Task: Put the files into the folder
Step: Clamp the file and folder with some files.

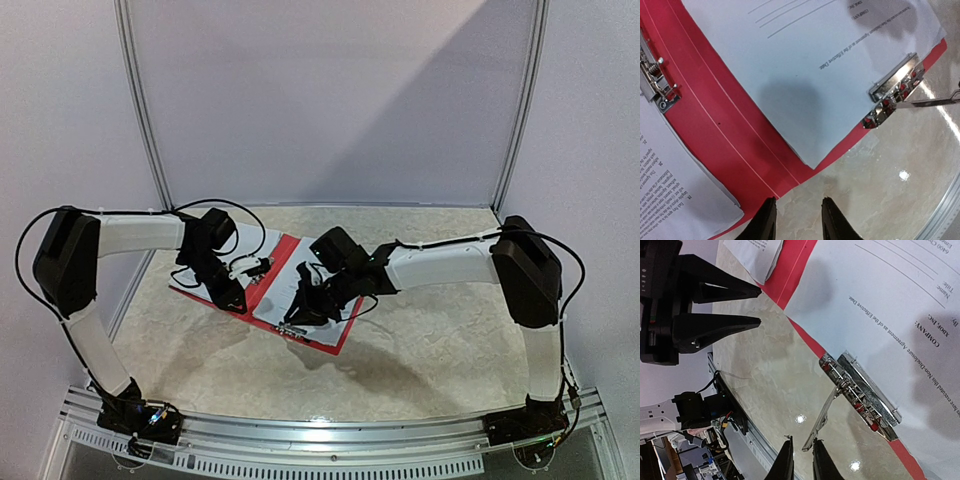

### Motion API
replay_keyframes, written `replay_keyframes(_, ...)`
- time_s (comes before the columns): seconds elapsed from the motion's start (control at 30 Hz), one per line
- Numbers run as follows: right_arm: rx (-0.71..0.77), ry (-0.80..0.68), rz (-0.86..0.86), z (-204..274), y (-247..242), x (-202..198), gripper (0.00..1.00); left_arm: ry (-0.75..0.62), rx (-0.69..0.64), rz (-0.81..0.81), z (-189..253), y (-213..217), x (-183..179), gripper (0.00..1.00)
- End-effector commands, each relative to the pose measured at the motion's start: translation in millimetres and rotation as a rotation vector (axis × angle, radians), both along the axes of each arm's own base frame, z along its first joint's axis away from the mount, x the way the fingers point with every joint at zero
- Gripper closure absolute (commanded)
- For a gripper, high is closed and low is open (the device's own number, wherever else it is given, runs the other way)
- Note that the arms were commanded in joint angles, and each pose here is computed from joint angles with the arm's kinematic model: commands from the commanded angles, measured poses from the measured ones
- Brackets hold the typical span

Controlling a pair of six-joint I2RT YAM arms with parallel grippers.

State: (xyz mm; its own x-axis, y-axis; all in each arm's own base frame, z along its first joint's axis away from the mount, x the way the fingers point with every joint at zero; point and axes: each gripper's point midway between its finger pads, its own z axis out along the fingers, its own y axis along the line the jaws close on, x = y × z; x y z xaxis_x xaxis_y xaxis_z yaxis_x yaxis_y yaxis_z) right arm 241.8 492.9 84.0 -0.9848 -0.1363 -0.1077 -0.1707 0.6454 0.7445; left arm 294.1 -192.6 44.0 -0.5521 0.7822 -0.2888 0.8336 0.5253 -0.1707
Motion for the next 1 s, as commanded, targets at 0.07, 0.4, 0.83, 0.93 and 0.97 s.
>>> replay_keyframes(0.07,-0.041,0.016,-0.011,-19.0,-4.9,5.3,0.89,0.017,0.007,-0.001,-10.3,-1.4,-2.0,0.69)
replay_keyframes(0.4,-0.089,0.018,-0.019,-31.7,-19.0,5.8,0.96,0.009,0.039,-0.002,-17.6,1.8,0.4,0.69)
replay_keyframes(0.83,-0.210,0.004,0.008,-69.7,-44.7,-0.5,0.97,-0.006,0.149,-0.032,-40.6,10.5,4.3,0.70)
replay_keyframes(0.93,-0.246,-0.012,0.010,-77.9,-51.5,0.0,0.97,0.007,0.157,-0.038,-46.1,11.1,1.7,0.70)
replay_keyframes(0.97,-0.260,-0.014,0.011,-81.5,-53.8,0.2,0.98,0.014,0.159,-0.038,-47.8,11.1,0.9,0.70)
